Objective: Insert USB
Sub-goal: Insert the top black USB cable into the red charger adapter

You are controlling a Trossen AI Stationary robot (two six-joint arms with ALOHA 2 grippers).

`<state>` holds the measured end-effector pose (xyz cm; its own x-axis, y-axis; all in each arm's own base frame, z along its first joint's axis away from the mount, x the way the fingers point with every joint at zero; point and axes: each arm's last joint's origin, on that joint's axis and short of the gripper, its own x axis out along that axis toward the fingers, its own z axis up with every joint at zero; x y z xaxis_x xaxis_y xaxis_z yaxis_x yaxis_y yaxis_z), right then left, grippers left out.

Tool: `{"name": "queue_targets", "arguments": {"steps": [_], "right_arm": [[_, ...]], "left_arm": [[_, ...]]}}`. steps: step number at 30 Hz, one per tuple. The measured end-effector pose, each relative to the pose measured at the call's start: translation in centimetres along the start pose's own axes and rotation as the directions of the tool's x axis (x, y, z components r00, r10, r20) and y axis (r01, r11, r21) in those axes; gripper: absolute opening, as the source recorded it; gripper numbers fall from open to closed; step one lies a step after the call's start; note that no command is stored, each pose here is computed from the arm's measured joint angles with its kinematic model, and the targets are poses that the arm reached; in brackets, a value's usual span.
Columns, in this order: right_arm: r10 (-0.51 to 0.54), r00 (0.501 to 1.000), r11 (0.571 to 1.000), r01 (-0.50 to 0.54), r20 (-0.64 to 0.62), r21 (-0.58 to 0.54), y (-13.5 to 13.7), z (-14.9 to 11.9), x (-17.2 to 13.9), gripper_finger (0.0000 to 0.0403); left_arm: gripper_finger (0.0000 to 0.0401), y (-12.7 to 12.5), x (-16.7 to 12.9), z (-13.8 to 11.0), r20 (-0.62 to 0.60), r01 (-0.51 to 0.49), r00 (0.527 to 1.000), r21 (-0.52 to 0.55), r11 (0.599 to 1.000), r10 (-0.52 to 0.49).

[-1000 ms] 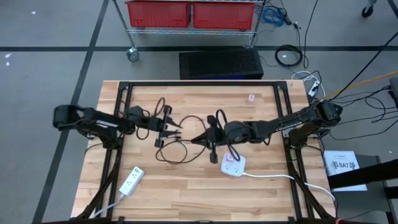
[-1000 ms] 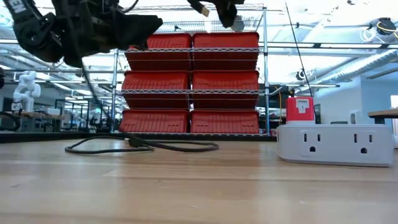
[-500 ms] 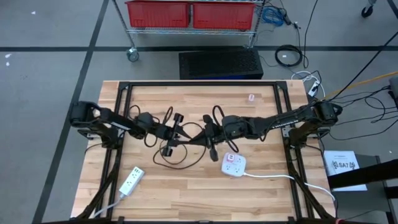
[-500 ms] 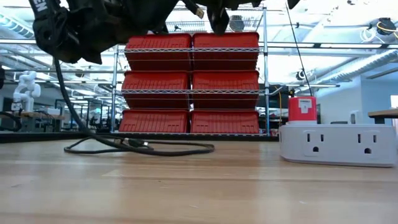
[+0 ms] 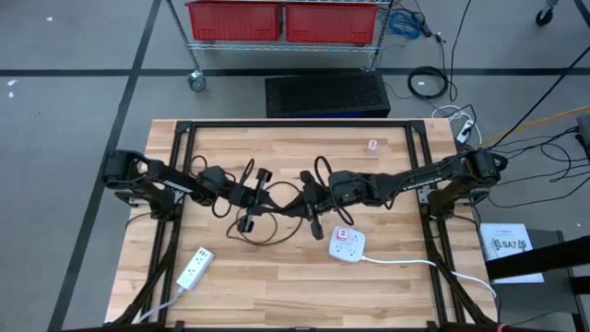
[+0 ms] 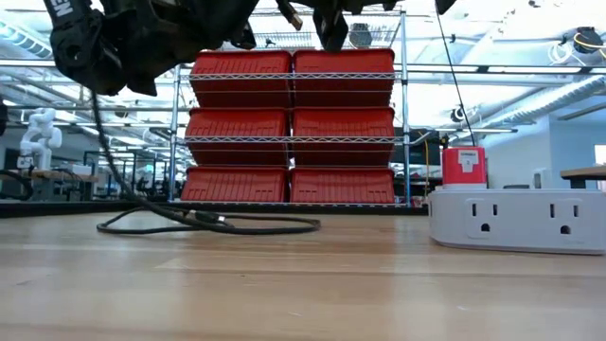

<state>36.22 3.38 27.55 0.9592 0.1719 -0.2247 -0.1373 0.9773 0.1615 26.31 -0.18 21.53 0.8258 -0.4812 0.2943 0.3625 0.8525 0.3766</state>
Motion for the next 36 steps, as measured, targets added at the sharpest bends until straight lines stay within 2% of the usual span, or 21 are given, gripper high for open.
{"name": "queue_targets", "arguments": {"steps": [7, 15, 23, 32, 36], "right_arm": [[-0.007, 1.000, 1.000, 0.007, -0.028, 0.002, -0.1, -0.2, 0.0, 0.0010], [-0.039, 0.997, 0.999, 0.040, -0.072, 0.004, -0.2, -0.6, -0.1, 0.0054], [-0.045, 0.996, 0.999, 0.044, -0.082, -0.014, 0.1, 0.5, -1.9, 0.0091], [-0.226, 0.956, 0.974, 0.221, -0.185, -0.049, -0.1, 1.1, -5.1, 0.0122], [-0.271, 0.936, 0.963, 0.263, -0.223, -0.065, 0.0, 1.3, -6.5, 0.0129]], "left_arm": [[0.0005, -0.2, 0.1, 0.0, -0.002, -0.001, 1.000, -0.005, 1.000, 0.001], [0.0002, -0.1, 0.2, 0.0, -0.011, -0.036, 0.999, -0.032, 0.999, 0.036], [0.0001, 0.1, 0.2, 0.4, 0.016, -0.054, 0.998, -0.015, 0.998, 0.055], [0.0001, 0.1, 0.2, 0.3, 0.003, -0.071, 0.997, -0.023, 0.997, 0.071], [0.0001, 0.1, 0.2, 0.2, -0.003, -0.075, 0.997, -0.031, 0.997, 0.075]]}}
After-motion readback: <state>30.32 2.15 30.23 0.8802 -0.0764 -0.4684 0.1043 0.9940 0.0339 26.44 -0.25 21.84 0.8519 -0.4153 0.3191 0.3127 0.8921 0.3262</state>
